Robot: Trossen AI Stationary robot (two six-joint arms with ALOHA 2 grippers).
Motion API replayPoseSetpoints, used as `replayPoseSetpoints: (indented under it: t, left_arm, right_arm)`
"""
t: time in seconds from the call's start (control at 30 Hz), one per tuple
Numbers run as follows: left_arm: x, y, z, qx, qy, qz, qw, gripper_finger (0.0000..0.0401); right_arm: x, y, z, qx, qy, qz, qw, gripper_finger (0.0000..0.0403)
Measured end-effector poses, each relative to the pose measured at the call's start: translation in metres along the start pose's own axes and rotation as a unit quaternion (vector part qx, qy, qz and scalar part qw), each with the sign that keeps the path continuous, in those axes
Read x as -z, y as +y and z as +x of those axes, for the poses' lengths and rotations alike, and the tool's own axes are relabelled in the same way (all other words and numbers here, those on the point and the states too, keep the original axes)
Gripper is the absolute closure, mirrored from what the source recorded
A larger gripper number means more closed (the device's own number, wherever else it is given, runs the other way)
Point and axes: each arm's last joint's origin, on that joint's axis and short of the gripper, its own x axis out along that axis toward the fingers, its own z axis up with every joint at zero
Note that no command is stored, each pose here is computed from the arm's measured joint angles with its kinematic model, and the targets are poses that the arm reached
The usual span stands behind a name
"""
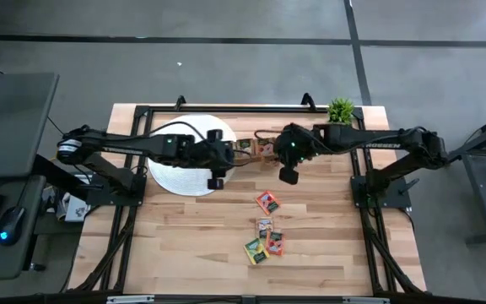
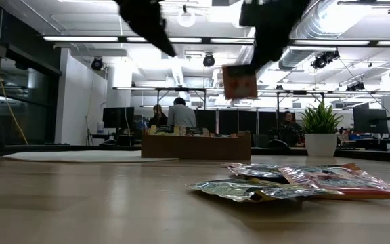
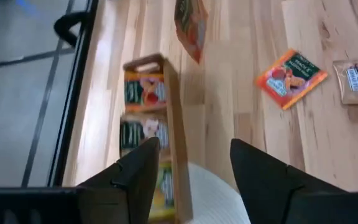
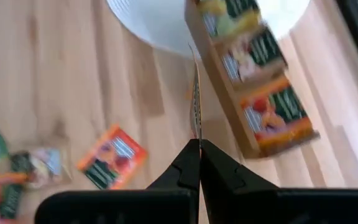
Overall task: Pick & Place Tea
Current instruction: Put the orange tea bag into the right compartment of the wooden organizer
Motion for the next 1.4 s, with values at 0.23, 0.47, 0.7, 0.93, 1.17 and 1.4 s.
replayPoseSetpoints:
  t: [0.23, 0.47, 0.7, 0.93, 1.17, 1.4]
  left_arm:
    - [0.031, -0.009, -0.001, 0.048, -0.081, -0.081, 0.992, 0.0206]
    - [0.051, -0.026, 0.021, 0.131, -0.211, -0.168, 0.954, 0.0206]
    - [0.059, -0.029, 0.025, 0.142, -0.285, -0.211, 0.924, 0.0206]
    - [0.061, -0.03, 0.025, 0.149, -0.291, -0.212, 0.921, 0.0206]
    - [0.061, -0.031, 0.025, 0.158, -0.292, -0.209, 0.92, 0.0206]
    - [0.061, -0.031, 0.025, 0.158, -0.292, -0.206, 0.92, 0.0206]
  right_arm:
    - [0.011, -0.054, 0.017, -0.035, -0.027, 0.012, 0.999, 0.0403]
    - [0.013, -0.095, 0.02, -0.062, -0.066, -0.004, 0.996, 0.0403]
    - [0.006, -0.12, 0.046, -0.088, -0.042, -0.003, 0.995, 0.0403]
    - [-0.002, -0.13, 0.068, -0.08, -0.002, -0.03, 0.996, 0.0403]
    - [0.003, -0.136, 0.075, -0.076, 0.025, -0.031, 0.996, 0.0403]
    - [0.003, -0.13, 0.077, -0.093, 0.026, -0.033, 0.995, 0.0403]
